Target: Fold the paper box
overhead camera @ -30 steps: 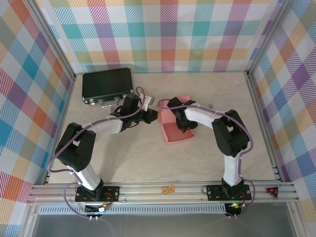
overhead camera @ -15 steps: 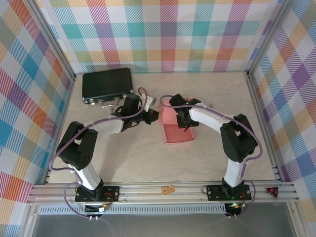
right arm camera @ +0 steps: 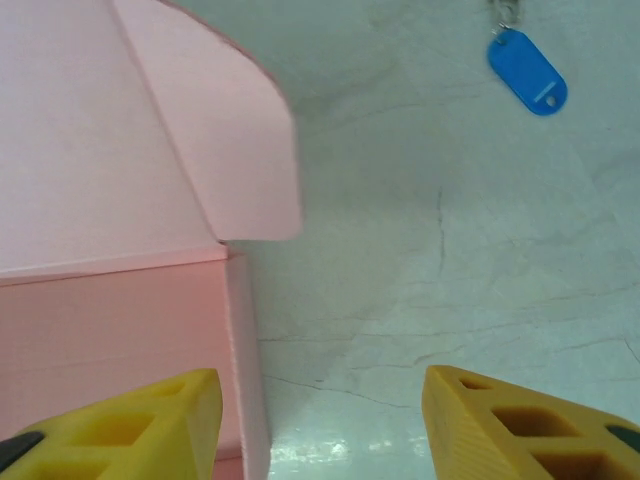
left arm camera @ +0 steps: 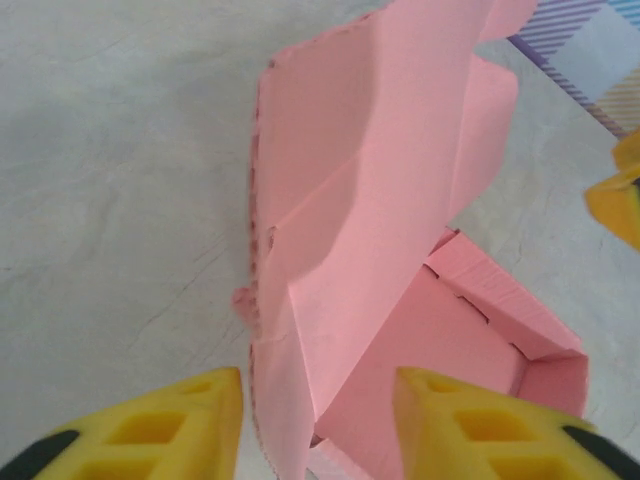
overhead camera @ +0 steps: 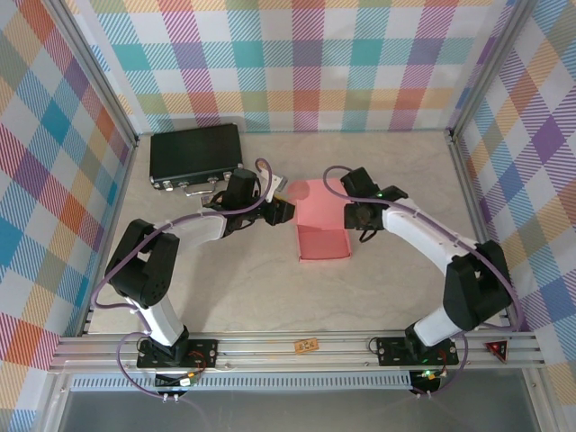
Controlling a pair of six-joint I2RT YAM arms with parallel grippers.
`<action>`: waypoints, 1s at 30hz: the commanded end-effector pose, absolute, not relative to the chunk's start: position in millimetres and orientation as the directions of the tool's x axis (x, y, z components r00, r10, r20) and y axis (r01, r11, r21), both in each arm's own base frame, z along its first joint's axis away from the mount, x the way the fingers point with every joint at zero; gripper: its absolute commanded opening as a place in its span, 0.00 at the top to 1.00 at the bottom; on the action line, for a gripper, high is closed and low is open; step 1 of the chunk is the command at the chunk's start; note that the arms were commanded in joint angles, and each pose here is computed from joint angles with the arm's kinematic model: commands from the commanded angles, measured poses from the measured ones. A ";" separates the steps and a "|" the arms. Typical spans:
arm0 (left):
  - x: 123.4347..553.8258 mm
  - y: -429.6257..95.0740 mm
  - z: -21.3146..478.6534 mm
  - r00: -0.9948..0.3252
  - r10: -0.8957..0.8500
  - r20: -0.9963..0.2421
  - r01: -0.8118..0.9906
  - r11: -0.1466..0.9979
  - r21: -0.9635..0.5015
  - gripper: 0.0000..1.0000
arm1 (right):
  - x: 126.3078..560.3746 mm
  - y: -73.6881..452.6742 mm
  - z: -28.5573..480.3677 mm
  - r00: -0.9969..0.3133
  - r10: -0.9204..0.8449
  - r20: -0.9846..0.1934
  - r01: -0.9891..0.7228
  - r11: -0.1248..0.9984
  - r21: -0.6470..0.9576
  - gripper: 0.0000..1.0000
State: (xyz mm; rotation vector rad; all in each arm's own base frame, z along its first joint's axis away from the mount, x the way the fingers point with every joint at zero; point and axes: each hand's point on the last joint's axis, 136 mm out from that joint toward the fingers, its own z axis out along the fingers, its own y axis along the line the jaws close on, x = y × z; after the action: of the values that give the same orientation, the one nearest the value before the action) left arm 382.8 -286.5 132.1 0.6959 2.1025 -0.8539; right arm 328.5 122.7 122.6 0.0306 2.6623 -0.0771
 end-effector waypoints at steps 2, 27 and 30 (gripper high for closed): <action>384.9 -278.8 162.8 -0.504 0.184 -0.844 0.709 0.647 -0.282 0.41 | 327.3 108.1 127.4 -0.882 0.059 -0.467 0.052 0.998 0.026 0.44; 280.5 -162.6 210.7 -0.640 -0.134 -0.756 0.293 0.868 -0.402 0.35 | 431.4 16.4 80.0 -0.944 0.011 -0.330 0.028 0.999 -0.045 0.66; 273.3 -159.8 202.2 -0.661 -0.174 -0.730 0.261 0.859 -0.441 0.36 | 446.9 16.3 77.9 -0.943 -0.008 -0.331 0.008 0.999 -0.047 0.68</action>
State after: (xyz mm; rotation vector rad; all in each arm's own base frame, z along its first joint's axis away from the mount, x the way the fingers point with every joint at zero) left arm 281.8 -166.8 219.9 0.1635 2.1291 -0.6425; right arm 435.6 22.1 71.3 0.0757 2.8093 -0.0287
